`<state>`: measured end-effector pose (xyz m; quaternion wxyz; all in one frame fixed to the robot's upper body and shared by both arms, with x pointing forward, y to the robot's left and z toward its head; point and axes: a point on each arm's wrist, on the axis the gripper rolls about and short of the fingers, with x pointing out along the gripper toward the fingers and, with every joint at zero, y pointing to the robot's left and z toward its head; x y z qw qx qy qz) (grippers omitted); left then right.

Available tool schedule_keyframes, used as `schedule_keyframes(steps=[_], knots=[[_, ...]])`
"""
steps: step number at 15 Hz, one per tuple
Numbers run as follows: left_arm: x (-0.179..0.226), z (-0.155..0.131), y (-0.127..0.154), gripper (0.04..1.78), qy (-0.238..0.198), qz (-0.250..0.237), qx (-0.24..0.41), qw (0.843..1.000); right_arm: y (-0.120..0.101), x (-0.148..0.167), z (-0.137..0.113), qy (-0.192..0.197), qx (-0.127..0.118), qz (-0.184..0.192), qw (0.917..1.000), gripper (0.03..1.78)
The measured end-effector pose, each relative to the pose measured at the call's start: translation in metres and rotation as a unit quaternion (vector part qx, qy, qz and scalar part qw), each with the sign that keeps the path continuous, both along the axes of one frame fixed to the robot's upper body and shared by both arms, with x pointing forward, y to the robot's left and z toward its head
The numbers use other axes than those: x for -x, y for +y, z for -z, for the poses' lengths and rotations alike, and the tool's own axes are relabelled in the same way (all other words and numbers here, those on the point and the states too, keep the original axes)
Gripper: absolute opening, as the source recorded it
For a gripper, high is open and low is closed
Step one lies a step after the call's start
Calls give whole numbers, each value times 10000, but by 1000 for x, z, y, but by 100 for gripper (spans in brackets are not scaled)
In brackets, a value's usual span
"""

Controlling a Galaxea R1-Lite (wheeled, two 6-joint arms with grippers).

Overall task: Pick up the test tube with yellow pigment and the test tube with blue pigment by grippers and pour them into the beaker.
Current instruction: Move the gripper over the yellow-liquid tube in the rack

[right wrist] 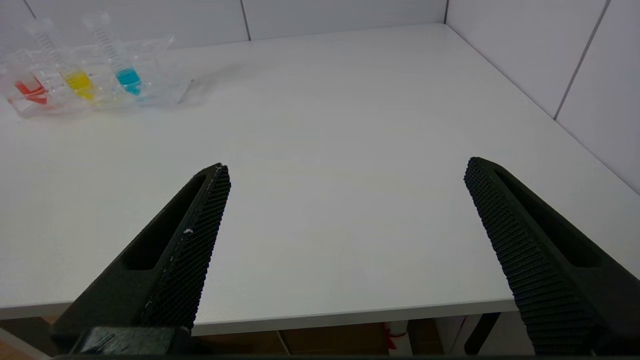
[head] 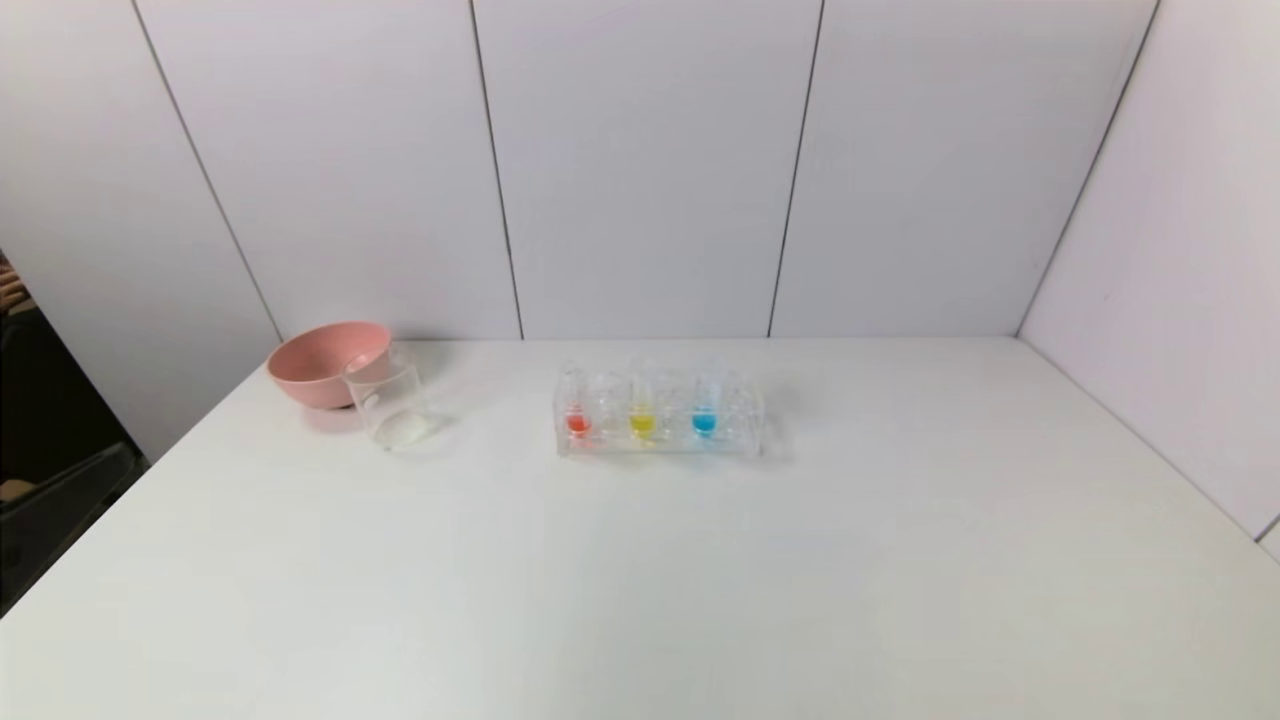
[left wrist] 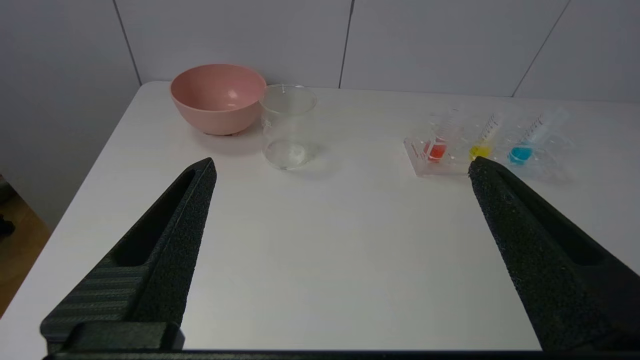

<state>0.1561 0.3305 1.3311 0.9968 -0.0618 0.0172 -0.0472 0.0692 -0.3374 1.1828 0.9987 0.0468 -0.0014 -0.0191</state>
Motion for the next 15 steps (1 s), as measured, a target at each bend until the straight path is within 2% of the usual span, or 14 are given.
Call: schedule_keyframes(steps=[3,5,9,15], knots=[[-60,-7,-8,176,177,131,87,9997,0,0,0,2,0,-2,10000,171],[-98,-5,-24,176,211,174,144,9995,0,0,0,0,2,-2,10000,171],[-149,4,-82,176,36,345,267,9990,0,0,0,0,0,0,10000,171],[-176,36,-167,176,66,423,408,9982,0,0,0,0,-1,0,10000,171]])
